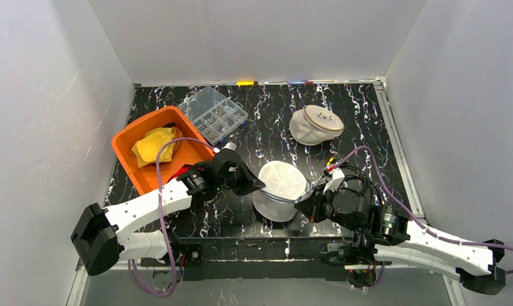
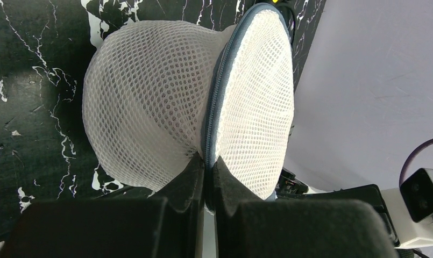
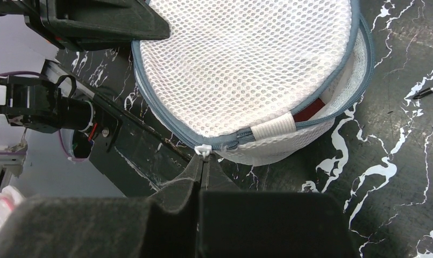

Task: Unzip the laundry bag and remove the bra
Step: Unzip the laundry bag at the center of the board.

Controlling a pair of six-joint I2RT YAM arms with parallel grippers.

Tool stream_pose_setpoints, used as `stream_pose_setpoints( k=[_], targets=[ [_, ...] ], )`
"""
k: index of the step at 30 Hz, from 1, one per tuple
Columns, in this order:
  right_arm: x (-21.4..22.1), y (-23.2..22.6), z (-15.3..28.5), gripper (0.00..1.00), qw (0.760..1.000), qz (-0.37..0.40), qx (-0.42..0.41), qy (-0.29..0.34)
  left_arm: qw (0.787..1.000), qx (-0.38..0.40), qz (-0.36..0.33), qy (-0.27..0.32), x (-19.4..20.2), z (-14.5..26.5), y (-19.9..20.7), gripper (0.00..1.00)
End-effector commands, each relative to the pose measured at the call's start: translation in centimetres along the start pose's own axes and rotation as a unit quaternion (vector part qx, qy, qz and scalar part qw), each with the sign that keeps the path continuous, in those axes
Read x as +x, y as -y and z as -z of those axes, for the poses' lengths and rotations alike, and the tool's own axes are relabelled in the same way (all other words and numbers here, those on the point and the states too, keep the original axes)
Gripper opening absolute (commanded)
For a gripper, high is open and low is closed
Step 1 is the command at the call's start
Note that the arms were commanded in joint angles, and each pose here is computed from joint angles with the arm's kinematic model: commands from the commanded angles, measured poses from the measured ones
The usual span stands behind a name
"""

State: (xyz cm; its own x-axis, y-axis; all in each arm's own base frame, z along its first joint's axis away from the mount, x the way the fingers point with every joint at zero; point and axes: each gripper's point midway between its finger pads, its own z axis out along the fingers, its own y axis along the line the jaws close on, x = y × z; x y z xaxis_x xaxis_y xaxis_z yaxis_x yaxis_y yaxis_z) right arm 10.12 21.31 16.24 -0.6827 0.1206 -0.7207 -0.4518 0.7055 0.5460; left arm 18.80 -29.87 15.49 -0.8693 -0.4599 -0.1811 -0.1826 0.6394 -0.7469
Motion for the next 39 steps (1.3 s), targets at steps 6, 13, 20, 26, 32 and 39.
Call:
stream_pose_setpoints(
  k=[6,13,20,26,32,39],
  targets=[
    [-2.2,-1.1,0.9,0.32,0.998,-0.054,-0.008,0.036,0.999,-0.008,0.01,0.044,-1.5,0.4,-1.3,0.0],
    [-3.1,-2.7,1.2,0.85,0.983,-0.163,-0.059,0.065,0.997,0.011,0.035,0.064,-2.0,0.4,-1.1,0.0],
    [-2.6,-3.5,-1.2,0.87,0.963,-0.246,-0.084,0.077,0.988,0.05,0.069,0.125,-3.1,0.7,-0.4,0.0],
    [-3.1,-4.2,-3.1,0.83,0.958,-0.267,-0.068,0.083,0.985,0.057,0.062,0.152,-3.0,0.0,0.3,0.0],
    [-2.7,-2.8,-4.3,0.76,0.943,-0.318,-0.034,0.095,0.983,0.05,0.054,0.169,-2.6,-0.3,-0.3,0.0],
    [-3.6,-1.5,-4.7,0.75,0.924,-0.359,-0.009,0.133,0.981,0.049,0.039,0.183,-2.3,-0.1,-0.4,0.0]
  ],
)
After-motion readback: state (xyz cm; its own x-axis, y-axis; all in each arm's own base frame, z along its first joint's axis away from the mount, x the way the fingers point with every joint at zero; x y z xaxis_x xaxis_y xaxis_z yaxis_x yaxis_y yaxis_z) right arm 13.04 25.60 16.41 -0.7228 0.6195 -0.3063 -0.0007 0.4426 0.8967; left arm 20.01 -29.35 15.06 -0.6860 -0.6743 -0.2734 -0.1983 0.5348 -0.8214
